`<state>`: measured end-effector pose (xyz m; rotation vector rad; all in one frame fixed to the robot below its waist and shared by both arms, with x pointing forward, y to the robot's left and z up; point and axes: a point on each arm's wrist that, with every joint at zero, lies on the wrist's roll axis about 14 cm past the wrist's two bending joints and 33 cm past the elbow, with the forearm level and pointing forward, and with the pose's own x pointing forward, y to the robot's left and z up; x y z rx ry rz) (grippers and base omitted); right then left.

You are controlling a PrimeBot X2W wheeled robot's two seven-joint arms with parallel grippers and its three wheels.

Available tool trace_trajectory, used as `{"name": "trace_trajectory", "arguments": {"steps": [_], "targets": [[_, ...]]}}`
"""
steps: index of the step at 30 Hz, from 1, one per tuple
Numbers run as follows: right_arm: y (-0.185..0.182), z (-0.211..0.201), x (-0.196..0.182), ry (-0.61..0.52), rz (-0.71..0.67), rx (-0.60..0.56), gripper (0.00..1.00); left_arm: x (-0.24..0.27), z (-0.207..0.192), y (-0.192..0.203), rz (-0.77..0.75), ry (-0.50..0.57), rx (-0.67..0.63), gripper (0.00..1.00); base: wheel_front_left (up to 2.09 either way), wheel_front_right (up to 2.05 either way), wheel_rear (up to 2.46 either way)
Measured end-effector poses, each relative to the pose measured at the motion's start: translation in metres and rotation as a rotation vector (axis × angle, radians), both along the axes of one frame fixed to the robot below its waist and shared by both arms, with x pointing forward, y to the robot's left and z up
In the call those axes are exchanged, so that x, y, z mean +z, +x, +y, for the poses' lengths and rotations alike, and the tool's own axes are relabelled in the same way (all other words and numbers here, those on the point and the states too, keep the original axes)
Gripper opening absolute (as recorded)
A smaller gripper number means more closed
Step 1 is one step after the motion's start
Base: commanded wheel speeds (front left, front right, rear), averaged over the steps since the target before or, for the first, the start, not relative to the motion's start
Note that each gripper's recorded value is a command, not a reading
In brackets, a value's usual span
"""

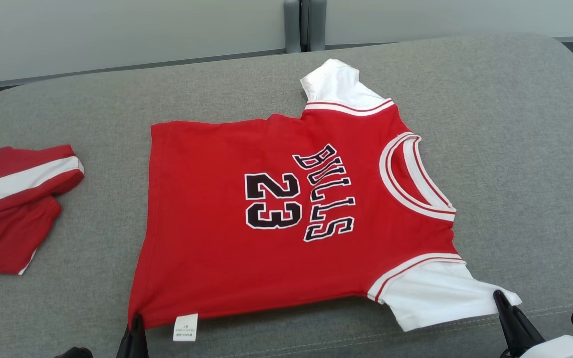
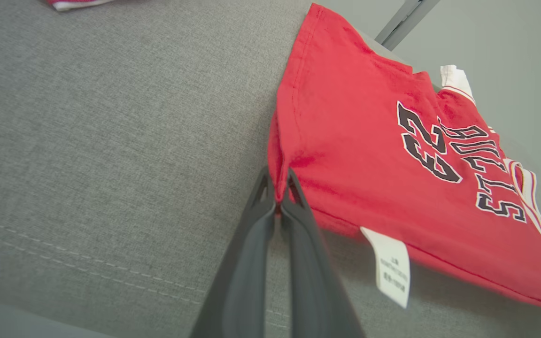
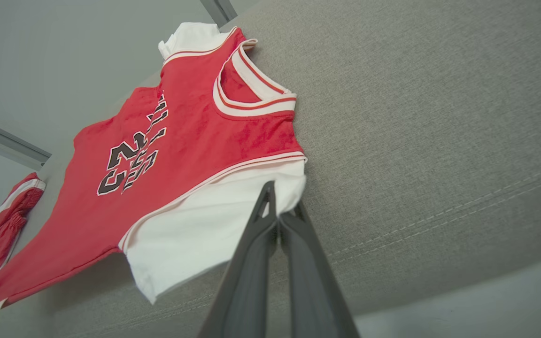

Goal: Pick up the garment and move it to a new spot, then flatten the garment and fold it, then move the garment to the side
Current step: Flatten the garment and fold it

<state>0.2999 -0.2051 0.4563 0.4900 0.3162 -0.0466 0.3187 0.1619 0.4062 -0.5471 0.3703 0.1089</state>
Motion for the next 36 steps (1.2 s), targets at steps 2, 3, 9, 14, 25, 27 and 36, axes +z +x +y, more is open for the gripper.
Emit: {"name": "trace_trajectory", "arguments": {"steps": [2,3,9,14,25,27,36], "targets": [[0.001,0.001,-0.001,-0.001,0.002,0.003,0.00,0.000,-0.001,0.000,0.005,0.003,-0.007,0.00,0.00,0.00,0.00],[0.001,0.001,-0.001,-0.003,0.004,0.007,0.00,-0.001,-0.001,-0.001,0.010,0.006,-0.014,0.00,0.00,0.00,0.00],[0.006,0.005,-0.001,-0.012,0.015,0.030,0.00,0.003,-0.006,0.005,0.014,0.015,-0.055,0.00,0.00,0.00,0.00],[0.012,0.011,-0.007,-0.006,0.050,0.061,0.00,0.003,-0.013,0.008,0.044,0.006,-0.092,0.00,0.00,0.00,0.00],[0.045,0.012,-0.002,-0.049,0.078,0.122,0.00,0.006,-0.024,0.022,0.141,-0.001,-0.168,0.00,0.00,0.00,0.00],[0.051,0.013,-0.002,-0.056,0.091,0.136,0.00,0.009,-0.026,0.026,0.151,-0.009,-0.175,0.00,0.00,0.00,0.00],[0.091,0.011,0.005,-0.135,0.160,0.209,0.00,0.024,-0.028,0.064,0.214,-0.002,-0.226,0.00,0.00,0.00,0.00]]}}
